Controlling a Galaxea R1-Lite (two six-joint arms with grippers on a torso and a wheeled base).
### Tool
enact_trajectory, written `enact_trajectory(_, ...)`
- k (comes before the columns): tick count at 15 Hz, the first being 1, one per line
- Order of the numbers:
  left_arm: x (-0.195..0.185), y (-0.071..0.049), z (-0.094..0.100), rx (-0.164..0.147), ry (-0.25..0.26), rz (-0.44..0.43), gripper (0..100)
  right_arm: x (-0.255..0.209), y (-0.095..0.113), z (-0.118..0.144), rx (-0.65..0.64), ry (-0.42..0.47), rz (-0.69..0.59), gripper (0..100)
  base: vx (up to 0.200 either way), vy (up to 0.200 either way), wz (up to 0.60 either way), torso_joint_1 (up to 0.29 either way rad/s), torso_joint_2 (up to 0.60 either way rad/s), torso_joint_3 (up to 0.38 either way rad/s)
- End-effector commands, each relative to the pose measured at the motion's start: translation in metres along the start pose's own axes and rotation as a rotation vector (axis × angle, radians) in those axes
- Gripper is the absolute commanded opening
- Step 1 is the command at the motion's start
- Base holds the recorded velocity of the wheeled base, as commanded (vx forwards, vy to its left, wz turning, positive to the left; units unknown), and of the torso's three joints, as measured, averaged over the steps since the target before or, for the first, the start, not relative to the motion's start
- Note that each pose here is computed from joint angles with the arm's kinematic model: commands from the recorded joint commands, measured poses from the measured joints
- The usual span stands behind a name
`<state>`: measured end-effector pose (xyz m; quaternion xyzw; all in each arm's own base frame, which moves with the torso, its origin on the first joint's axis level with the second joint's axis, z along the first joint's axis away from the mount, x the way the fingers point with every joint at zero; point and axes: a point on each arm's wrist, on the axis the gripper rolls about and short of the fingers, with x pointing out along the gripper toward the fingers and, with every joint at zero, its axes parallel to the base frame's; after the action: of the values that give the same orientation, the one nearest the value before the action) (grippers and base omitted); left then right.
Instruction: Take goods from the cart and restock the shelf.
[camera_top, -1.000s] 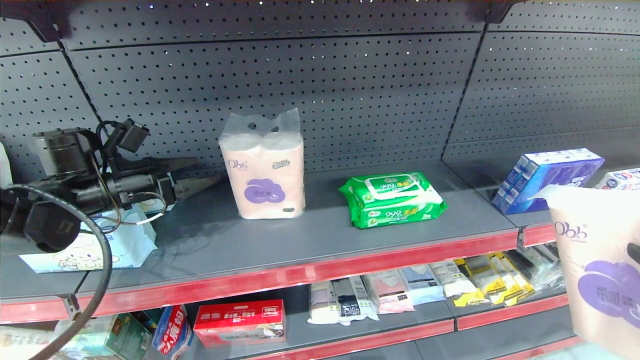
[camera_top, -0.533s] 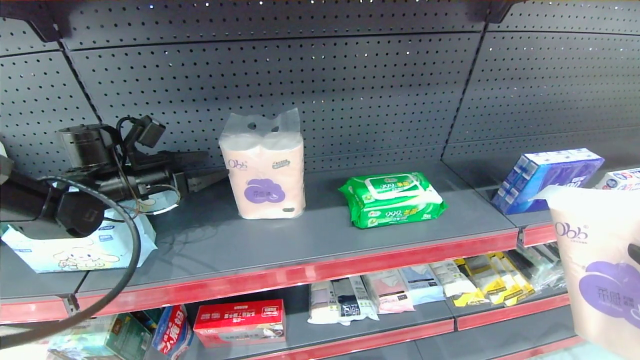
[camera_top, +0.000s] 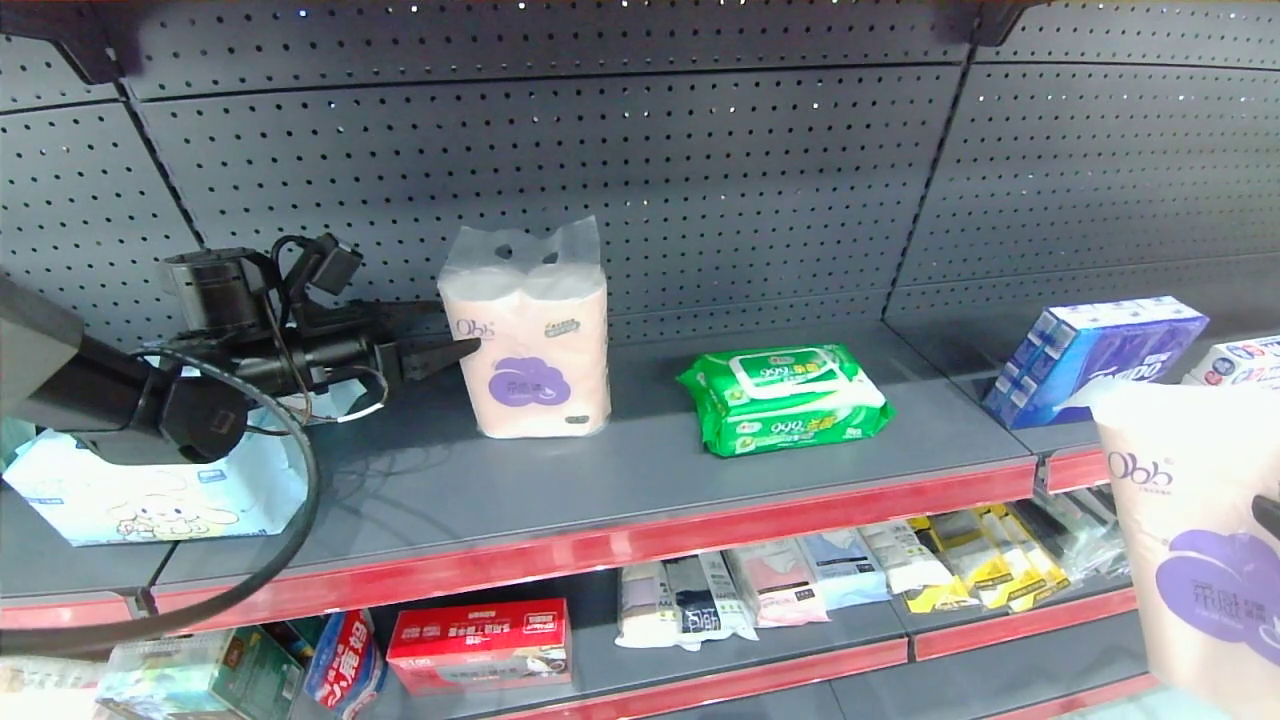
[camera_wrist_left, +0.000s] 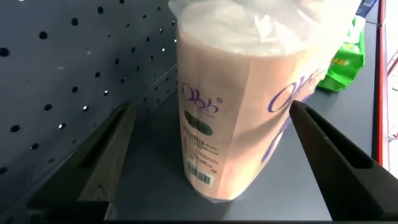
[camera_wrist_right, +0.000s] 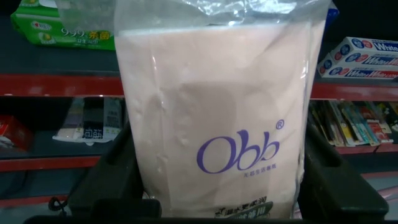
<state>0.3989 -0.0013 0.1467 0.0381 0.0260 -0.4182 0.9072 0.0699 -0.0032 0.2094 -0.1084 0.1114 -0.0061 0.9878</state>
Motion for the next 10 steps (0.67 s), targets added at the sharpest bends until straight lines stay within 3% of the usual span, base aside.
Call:
enact_trajectory(1,0.008,-0.001,-0.001,0.002,-0.003,-0.016,100,0.000,0.001,-0.002,0.000,0.006,0.002,0,0.000,0.000,0.00,0.000,0.00,0.000)
enact_trajectory(4,0.021,0.002,0.000,0.014,-0.016,-0.036,100,0.001,0.001,-0.003,-0.002,0.011,0.003,0,0.000,0.000,0.00,0.000,0.00,0.000)
enact_trajectory(10,0.030,0.001,-0.007,0.003,-0.009,-0.057,100,0.001,0.001,-0.003,-0.002,0.009,0.003,0,0.000,0.000,0.00,0.000,0.00,0.000)
